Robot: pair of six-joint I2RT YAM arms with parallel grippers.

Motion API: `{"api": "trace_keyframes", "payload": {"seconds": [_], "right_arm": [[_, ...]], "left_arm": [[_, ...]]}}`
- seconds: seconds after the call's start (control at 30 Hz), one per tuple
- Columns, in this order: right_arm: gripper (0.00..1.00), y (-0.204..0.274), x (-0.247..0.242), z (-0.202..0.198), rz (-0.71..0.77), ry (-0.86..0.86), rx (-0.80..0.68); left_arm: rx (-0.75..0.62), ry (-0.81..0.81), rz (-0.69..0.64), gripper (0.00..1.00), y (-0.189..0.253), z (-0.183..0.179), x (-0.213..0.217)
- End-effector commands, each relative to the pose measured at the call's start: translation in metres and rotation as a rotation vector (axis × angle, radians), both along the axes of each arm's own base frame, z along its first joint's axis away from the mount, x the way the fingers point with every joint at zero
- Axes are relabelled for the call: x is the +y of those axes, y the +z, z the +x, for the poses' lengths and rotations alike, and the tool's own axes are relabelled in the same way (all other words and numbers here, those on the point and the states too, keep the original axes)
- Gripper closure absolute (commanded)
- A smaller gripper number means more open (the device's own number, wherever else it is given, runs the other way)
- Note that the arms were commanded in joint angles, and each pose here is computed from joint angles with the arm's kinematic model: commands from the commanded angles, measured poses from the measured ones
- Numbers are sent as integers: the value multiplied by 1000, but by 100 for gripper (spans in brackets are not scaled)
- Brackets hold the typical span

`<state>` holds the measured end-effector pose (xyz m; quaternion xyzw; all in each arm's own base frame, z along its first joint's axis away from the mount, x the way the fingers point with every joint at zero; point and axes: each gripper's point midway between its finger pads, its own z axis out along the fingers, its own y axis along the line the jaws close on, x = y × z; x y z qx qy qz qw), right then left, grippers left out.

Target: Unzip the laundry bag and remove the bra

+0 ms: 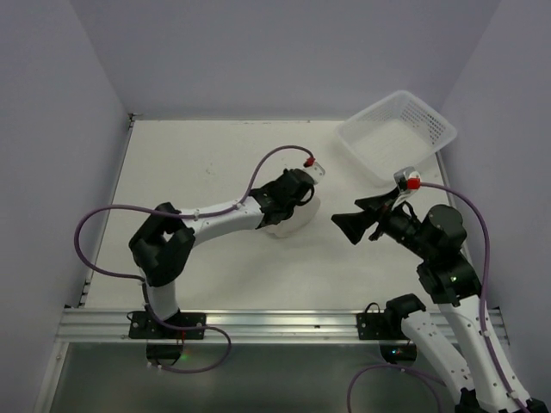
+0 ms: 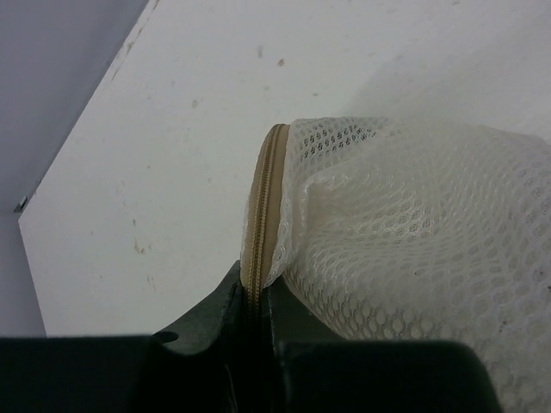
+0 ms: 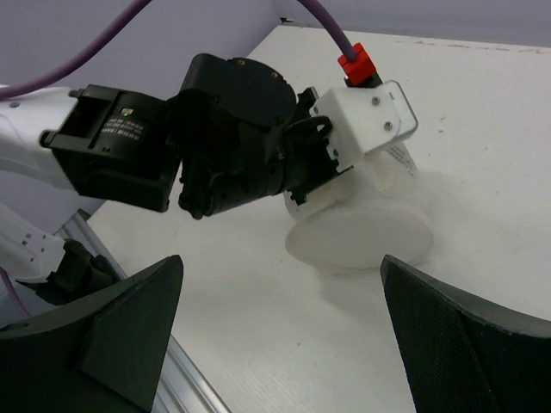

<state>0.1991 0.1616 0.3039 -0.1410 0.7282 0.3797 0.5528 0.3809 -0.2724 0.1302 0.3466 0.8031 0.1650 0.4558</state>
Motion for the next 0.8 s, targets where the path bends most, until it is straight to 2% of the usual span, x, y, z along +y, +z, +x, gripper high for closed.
{"api": "trace_keyframes", "payload": {"seconds": [0.0, 0.07, 0.17, 0.27, 0.3, 0.43, 0.57, 0.6, 0.67, 0.77], "right_arm": [[1, 6, -10, 4, 20, -75, -40], [1, 2, -13, 5, 31, -103, -39], [1, 4, -19, 4, 40, -137, -53], [1, 7, -23, 1, 42, -152, -72], [1, 8, -23, 0, 44, -154, -78], [1, 12, -27, -3, 45, -167, -95], [1, 17, -30, -8, 56, -176, -119], [1, 18, -31, -9, 56, -178, -126], [1, 16, -31, -10, 51, -181, -122], [1, 12, -30, -10, 47, -172, -111]], "left_arm": [[-51, -42, -90, 100, 19, -17, -50], [-51, -63, -54, 100, 8, -31, -66], [-43, -35, -27, 100, 6, -32, -68], [-102, 0, -3, 100, 25, -22, -55], [-129, -9, 51, 100, 35, -18, -48], [-250, 61, 100, 100, 89, 7, -6], [-361, 187, 162, 100, 146, 29, 65], [-364, 186, 260, 100, 147, 29, 81], [-432, 269, 277, 100, 168, 34, 113], [-414, 276, 353, 100, 160, 37, 128]]}}
